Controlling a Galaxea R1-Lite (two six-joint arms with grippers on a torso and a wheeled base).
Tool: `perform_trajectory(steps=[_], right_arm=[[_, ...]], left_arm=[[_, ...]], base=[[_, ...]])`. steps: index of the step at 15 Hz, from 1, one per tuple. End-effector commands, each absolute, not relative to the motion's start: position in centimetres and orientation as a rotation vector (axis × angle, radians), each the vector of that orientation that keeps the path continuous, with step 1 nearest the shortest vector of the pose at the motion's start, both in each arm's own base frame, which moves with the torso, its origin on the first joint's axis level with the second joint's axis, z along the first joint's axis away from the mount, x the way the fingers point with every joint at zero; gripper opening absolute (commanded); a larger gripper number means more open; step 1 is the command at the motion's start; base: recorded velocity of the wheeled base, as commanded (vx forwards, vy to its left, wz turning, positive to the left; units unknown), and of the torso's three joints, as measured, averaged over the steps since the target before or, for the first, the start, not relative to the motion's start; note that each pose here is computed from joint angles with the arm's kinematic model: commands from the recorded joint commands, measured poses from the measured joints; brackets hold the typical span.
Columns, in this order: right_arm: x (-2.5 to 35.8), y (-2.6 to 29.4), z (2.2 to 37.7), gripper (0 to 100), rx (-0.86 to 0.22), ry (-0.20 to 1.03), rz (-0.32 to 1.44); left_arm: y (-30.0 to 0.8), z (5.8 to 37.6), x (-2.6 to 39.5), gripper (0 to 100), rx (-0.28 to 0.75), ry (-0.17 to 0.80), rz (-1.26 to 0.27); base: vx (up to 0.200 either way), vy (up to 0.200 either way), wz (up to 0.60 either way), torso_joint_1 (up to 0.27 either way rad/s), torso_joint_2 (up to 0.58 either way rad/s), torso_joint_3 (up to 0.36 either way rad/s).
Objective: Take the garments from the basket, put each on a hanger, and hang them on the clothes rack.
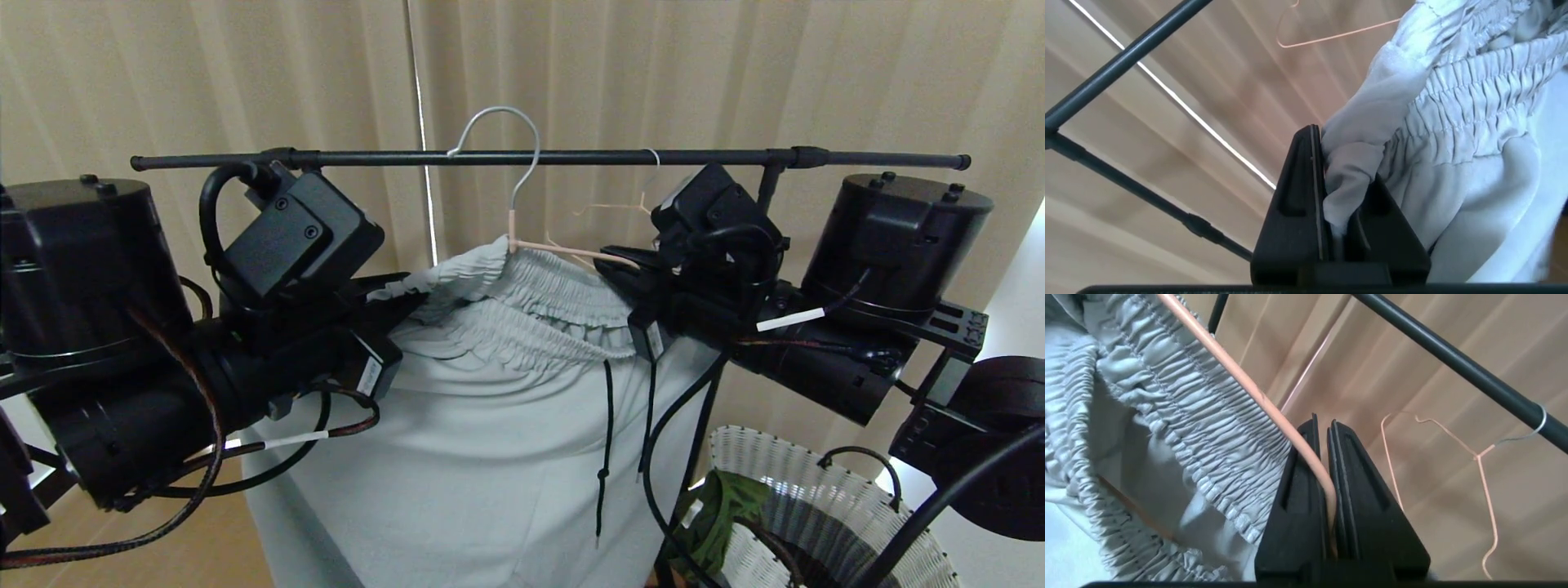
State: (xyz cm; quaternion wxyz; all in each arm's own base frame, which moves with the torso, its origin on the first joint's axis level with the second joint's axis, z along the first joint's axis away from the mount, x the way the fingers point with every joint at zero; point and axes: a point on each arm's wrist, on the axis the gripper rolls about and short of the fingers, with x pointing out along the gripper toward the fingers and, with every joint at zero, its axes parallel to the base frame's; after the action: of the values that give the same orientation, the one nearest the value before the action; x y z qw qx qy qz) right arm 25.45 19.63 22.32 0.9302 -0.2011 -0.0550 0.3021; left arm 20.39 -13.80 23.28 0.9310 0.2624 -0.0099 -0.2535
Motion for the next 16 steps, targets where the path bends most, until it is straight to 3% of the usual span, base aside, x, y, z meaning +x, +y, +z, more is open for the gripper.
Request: perform_trajectory(steps=[1, 2, 9, 16], right_arm=[[25.4, 19.6, 22.4, 0, -0.410, -0.116, 0.617], [25.4, 19.5, 22.5, 0, -0.410, -0.117, 0.613], [25.2, 16.3, 23.3, 0, -0.405, -0.118, 0.517], [23.0, 13.3, 25.6, 0, -0.345, -0.174, 0.459]], left_arm=[[-13.8, 23.2, 20.4, 0, 0.536, -0.017, -0.518], [-13.8, 23.2, 20.4, 100, 0.536, -0.017, -0.519], [-12.0, 22.8, 18.2, 100, 0.504, -0.020, -0.574], [-8.3, 18.6, 17.3, 100, 0.450, 0.121, -0.632]], base=[[0.000, 0.000, 0.00, 0.000, 0.00, 0.000], [0.000, 0.000, 0.00, 0.000, 0.00, 0.000], [0.000, 0.000, 0.00, 0.000, 0.00, 0.000], [0.000, 0.000, 0.00, 0.000, 0.00, 0.000]])
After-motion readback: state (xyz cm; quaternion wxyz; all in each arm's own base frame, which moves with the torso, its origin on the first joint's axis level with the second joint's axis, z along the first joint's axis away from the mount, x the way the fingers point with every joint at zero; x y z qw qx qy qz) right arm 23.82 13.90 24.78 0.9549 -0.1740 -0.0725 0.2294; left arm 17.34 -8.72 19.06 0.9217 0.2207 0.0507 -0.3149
